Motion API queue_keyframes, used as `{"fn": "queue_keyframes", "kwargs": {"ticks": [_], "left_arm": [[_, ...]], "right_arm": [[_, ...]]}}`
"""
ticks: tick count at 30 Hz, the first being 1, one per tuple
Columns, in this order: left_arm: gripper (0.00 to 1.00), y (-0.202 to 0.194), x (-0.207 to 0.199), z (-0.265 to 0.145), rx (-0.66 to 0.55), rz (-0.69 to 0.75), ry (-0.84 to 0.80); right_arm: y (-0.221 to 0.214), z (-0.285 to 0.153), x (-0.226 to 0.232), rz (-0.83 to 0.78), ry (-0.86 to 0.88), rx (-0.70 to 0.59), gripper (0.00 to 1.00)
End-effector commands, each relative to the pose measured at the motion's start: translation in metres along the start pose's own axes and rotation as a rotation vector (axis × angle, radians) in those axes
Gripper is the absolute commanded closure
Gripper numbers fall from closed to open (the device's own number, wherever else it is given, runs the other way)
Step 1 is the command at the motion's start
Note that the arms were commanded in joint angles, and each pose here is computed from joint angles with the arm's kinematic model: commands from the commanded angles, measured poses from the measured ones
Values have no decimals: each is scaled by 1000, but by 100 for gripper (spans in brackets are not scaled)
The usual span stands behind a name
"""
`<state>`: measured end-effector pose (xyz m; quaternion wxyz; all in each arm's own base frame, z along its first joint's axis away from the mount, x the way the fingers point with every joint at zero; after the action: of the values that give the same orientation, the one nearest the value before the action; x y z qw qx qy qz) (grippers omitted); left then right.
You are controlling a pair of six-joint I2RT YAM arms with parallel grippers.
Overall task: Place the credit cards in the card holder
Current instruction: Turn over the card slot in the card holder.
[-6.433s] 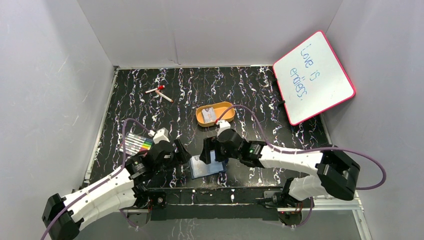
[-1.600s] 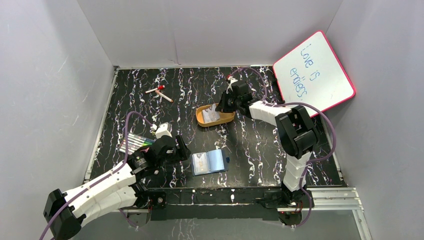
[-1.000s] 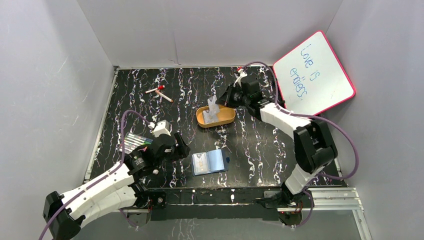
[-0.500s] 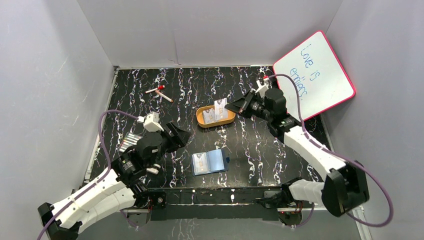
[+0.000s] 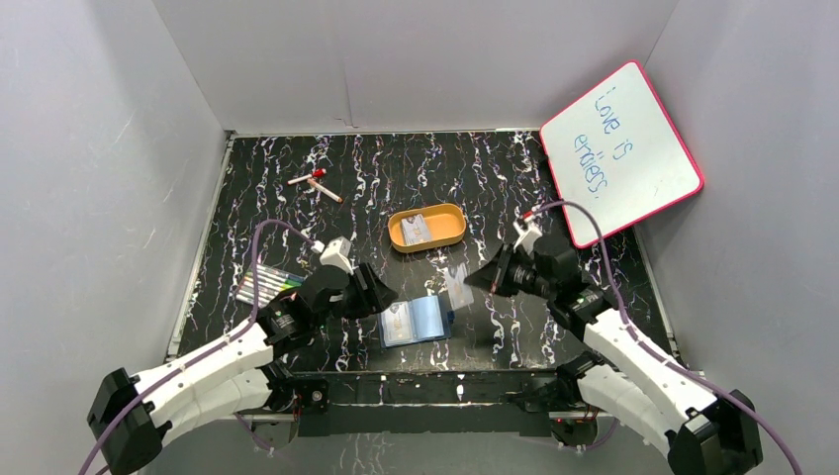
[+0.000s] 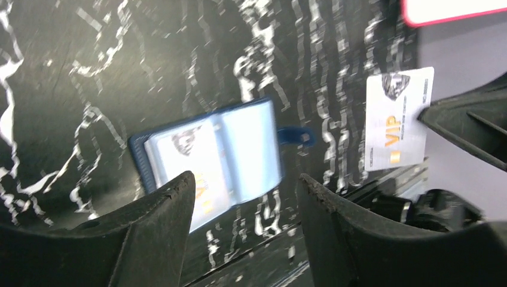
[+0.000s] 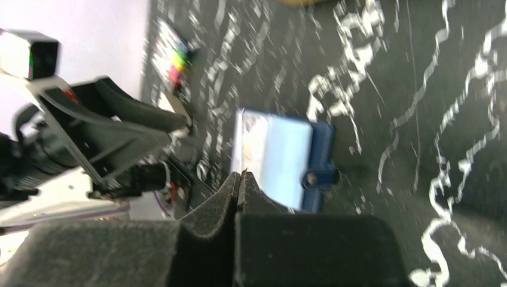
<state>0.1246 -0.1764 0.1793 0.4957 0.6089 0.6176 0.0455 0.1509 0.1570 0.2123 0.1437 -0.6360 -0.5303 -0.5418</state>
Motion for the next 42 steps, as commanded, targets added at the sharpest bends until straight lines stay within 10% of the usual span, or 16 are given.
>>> {"fn": "queue_keyframes", "kwargs": {"ticks": [1,42], "left_arm": [[41,-24,19,5,116,-10,87],[45,-61,58,16,219,-14,269]], "right_arm": [[-23,6,-21,-10,-46,54,100],[-55,43,-53,-28,-164,147,100]]}}
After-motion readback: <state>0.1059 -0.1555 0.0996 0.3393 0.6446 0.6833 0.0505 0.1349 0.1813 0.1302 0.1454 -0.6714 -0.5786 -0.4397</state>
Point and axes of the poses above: each gripper's point midway between its finger pads, its own z axis out along the fingers, its own x axis along the line the jaws close on, y = z × x, the point moved 9 cm from there along -z, back along the fingers, and after that the axes turned 9 degrees about z, right-handed, at the moved point
